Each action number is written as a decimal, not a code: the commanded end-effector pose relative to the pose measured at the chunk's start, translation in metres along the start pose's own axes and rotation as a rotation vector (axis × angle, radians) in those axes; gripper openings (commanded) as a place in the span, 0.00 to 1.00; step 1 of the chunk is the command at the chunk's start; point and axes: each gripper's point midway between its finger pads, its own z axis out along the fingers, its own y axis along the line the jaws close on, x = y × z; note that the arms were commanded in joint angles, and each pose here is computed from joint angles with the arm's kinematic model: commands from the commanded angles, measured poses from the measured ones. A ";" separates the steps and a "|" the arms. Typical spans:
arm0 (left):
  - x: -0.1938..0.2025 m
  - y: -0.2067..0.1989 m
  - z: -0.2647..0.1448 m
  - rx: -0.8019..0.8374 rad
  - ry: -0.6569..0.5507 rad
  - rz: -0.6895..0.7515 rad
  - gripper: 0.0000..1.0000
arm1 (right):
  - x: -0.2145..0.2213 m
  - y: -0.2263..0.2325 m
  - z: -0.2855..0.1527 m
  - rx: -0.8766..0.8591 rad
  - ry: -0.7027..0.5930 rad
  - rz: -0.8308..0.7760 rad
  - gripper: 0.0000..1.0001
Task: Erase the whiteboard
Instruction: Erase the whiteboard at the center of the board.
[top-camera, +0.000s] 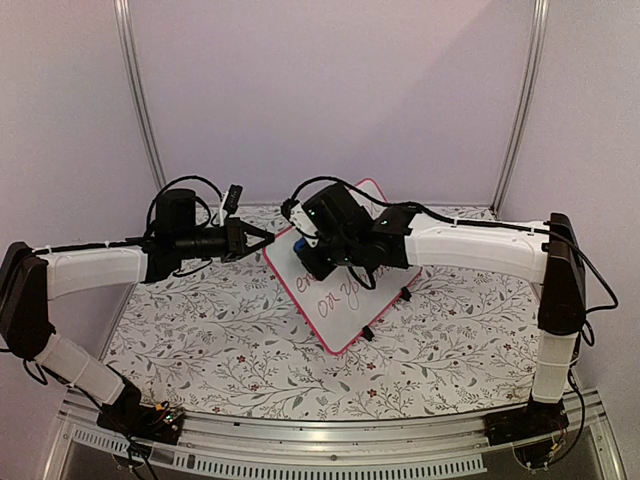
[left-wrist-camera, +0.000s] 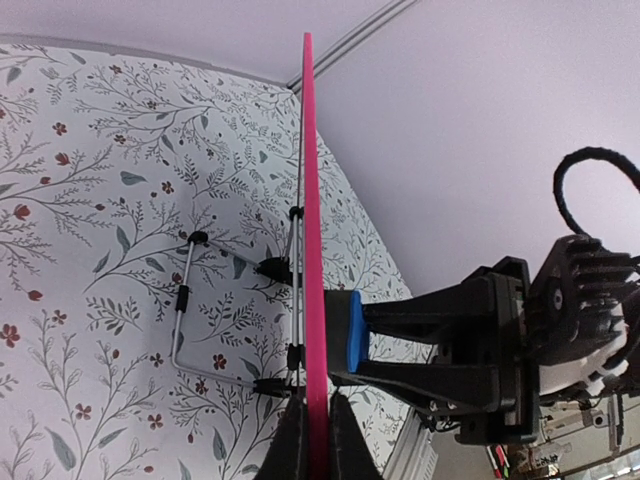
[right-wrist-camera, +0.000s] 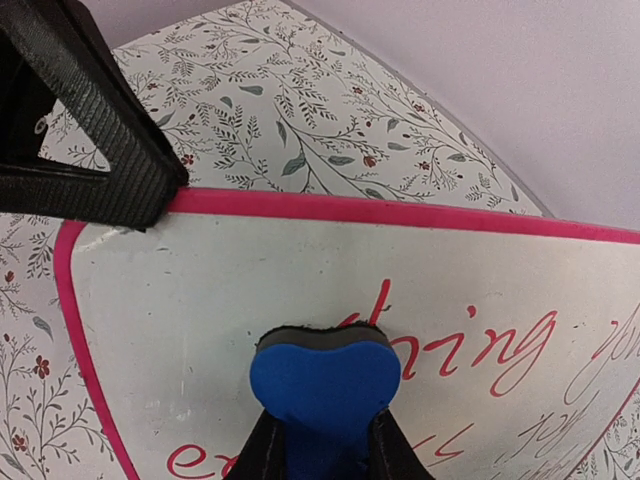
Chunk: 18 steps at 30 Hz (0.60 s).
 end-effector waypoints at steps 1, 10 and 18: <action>0.005 -0.030 0.001 0.110 0.027 0.061 0.00 | 0.031 0.007 0.000 -0.011 0.093 -0.026 0.06; 0.004 -0.030 0.001 0.110 0.026 0.060 0.00 | 0.042 0.003 -0.004 0.002 0.113 -0.023 0.06; 0.005 -0.030 0.002 0.110 0.027 0.059 0.00 | 0.028 -0.008 -0.003 0.028 0.078 0.002 0.06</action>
